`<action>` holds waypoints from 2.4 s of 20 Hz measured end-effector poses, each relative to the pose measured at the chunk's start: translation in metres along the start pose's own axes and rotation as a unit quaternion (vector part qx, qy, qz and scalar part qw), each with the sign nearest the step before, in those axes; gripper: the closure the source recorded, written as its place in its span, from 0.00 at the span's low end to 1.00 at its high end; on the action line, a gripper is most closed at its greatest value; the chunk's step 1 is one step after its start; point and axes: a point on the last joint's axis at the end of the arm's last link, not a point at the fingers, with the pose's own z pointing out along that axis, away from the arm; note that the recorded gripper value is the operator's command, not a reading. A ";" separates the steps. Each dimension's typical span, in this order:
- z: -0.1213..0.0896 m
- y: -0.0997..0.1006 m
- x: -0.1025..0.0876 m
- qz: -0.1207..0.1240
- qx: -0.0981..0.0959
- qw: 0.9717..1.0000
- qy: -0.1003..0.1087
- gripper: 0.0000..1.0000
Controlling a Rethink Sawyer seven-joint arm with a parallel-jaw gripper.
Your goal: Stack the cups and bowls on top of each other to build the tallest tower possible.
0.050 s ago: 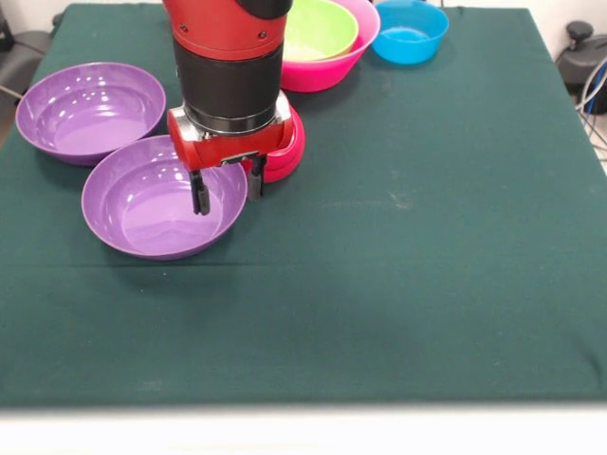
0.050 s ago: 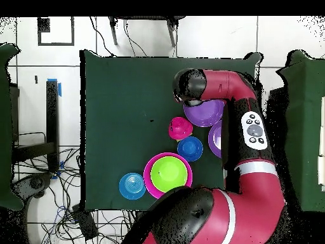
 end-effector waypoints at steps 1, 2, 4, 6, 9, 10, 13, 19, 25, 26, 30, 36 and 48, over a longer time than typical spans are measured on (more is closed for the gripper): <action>0.000 0.000 0.000 0.000 0.000 1.000 0.000 0.00; 0.000 0.000 0.000 0.000 0.000 1.000 0.000 0.00; 0.000 0.000 0.000 0.000 0.000 1.000 0.000 0.00; 0.000 0.000 0.000 -0.001 0.001 1.000 0.000 0.00; 0.000 0.000 0.000 -0.001 0.001 1.000 0.000 0.00; 0.000 0.000 0.000 -0.001 0.001 1.000 0.000 0.00; 0.000 0.000 0.000 -0.001 0.001 1.000 0.001 0.00; 0.001 0.001 0.000 -0.002 0.001 1.000 0.001 0.00; 0.003 0.004 -0.003 -0.004 0.001 1.000 0.000 0.00; 0.003 0.005 -0.004 -0.005 0.002 1.000 0.000 0.00; 0.003 0.007 -0.007 -0.007 0.002 1.000 -0.001 0.00; 0.002 0.008 -0.007 -0.007 0.002 1.000 -0.001 0.00; 0.002 0.008 -0.007 -0.007 0.002 1.000 -0.001 1.00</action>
